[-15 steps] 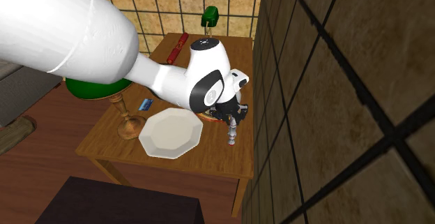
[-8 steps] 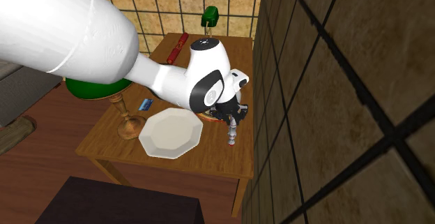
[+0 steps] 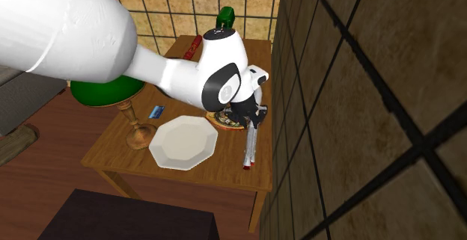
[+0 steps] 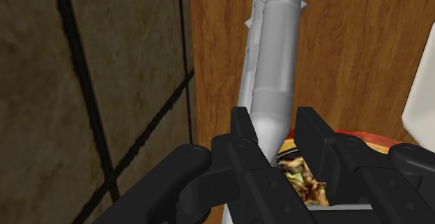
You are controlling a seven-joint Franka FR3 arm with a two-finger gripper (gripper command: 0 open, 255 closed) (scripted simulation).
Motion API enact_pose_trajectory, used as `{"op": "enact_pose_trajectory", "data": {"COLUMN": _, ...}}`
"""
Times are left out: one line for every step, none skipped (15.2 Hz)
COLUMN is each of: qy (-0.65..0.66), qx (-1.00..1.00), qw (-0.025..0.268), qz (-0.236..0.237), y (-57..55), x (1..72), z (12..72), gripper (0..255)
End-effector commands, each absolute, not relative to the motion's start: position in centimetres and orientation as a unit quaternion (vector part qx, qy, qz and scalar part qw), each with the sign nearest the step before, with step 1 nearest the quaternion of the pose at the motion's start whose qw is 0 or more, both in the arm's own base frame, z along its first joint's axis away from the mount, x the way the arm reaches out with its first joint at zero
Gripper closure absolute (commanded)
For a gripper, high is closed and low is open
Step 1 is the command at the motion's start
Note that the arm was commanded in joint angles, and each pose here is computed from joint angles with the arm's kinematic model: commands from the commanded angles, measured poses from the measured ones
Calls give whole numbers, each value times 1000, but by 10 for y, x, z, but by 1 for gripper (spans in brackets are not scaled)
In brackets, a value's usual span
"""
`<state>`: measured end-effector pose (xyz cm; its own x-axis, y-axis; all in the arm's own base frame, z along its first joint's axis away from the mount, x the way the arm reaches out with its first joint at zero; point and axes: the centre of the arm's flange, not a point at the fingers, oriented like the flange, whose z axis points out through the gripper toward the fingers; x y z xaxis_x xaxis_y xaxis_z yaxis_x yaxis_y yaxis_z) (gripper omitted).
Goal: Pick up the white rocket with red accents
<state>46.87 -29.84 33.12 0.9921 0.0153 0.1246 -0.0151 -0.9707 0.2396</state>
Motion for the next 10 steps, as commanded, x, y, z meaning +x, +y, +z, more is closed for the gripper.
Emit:
{"op": "enact_pose_trajectory", "data": {"qy": 0, "qx": 991, "qw": 121, "qz": 63, "y": -299, "x": 468, "z": 343, "gripper": 255}}
{"op": "enact_pose_trajectory", "data": {"qy": 0, "qx": 991, "qw": 121, "qz": 63, "y": -299, "x": 468, "z": 348, "gripper": 255}}
{"op": "enact_pose_trajectory", "data": {"qy": 0, "qx": 991, "qw": 121, "qz": 63, "y": -299, "x": 468, "z": 354, "gripper": 255}}
{"op": "enact_pose_trajectory", "data": {"qy": 0, "qx": 991, "qw": 121, "qz": 63, "y": -299, "x": 468, "z": 359, "gripper": 255}}
{"op": "enact_pose_trajectory", "data": {"qy": 0, "qx": 991, "qw": 121, "qz": 63, "y": -299, "x": 468, "z": 364, "gripper": 255}}
{"op": "enact_pose_trajectory", "data": {"qy": 0, "qx": 991, "qw": 121, "qz": 63, "y": -299, "x": 468, "z": 370, "gripper": 255}}
{"op": "enact_pose_trajectory", "data": {"qy": 0, "qx": 991, "qw": 121, "qz": 63, "y": -299, "x": 468, "z": 375, "gripper": 255}}
{"op": "enact_pose_trajectory", "data": {"qy": 0, "qx": 991, "qw": 121, "qz": 63, "y": -299, "x": 468, "z": 380, "gripper": 255}}
{"op": "enact_pose_trajectory", "data": {"qy": 0, "qx": 991, "qw": 121, "qz": 63, "y": -299, "x": 468, "z": 381, "gripper": 255}}
{"op": "enact_pose_trajectory", "data": {"qy": 0, "qx": 991, "qw": 121, "qz": 63, "y": -299, "x": 468, "z": 381, "gripper": 255}}
